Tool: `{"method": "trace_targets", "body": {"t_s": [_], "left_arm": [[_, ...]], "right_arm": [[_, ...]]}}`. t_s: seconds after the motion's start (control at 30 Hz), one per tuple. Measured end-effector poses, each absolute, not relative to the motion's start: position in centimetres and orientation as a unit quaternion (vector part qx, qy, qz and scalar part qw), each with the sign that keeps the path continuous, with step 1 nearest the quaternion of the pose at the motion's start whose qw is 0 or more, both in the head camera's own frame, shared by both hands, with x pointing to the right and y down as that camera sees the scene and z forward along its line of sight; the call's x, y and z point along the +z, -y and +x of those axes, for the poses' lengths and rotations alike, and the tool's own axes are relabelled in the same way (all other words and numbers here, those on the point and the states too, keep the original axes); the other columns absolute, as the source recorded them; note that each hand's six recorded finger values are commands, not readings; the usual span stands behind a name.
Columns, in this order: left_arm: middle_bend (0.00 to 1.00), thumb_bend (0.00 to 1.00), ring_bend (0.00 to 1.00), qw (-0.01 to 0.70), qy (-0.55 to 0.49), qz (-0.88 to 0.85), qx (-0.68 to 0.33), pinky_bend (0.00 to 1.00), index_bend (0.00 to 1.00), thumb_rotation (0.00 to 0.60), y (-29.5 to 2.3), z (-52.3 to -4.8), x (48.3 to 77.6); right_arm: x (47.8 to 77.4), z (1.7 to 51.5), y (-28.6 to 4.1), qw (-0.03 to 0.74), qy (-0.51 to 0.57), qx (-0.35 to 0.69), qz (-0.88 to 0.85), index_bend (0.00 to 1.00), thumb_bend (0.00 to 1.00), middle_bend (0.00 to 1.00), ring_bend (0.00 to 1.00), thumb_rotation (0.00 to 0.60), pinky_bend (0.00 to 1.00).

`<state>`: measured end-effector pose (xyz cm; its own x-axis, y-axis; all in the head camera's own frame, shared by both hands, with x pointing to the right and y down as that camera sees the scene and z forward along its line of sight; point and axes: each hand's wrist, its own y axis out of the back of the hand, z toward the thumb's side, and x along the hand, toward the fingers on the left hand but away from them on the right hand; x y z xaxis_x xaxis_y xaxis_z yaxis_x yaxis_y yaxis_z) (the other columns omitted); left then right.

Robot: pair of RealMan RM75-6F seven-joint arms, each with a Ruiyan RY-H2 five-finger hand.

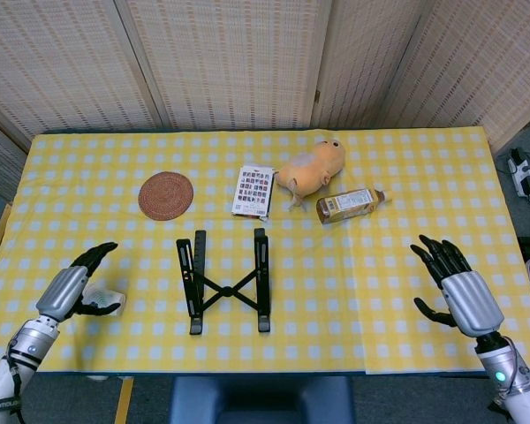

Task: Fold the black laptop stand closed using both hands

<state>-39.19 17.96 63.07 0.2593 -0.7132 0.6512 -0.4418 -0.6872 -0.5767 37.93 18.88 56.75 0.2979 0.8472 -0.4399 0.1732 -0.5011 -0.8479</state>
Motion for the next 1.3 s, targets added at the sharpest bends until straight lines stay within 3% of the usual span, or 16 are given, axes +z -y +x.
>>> {"method": "trace_targets", "body": {"t_s": [0.33,0.63,0.93,1.3], "left_arm": [[0.1,0.21,0.09,0.002,-0.37,-0.813,-0.451,0.18,0.01,0.6,-14.4,-36.7,67.0],[0.21,0.21,0.21,-0.069,-0.37,-0.832,-0.408,0.23,0.16,0.6,-13.5,-34.2,68.2],[0.39,0.21,0.36,-0.077,-0.347,-0.87,-0.342,0.34,0.33,0.6,-13.6,-31.4,67.3],[0.45,0.21,0.41,-0.064,-0.318,-0.901,-0.288,0.37,0.44,0.6,-14.9,-30.7,64.6]], "right_arm": [[56.6,38.5,-19.1,0.353,0.361,0.483,-0.716,0.0,0.33,0.02,0.04,0.6,0.0],[57.0,38.7,-19.2,0.349,0.363,0.487,-0.714,0.0,0.33,0.02,0.04,0.6,0.0],[58.4,38.0,-19.4,0.334,0.349,0.486,-0.728,0.0,0.33,0.02,0.04,0.6,0.0],[59.2,36.7,-19.1,0.319,0.348,0.469,-0.746,0.0,0.33,0.03,0.05,0.6,0.0]]}}
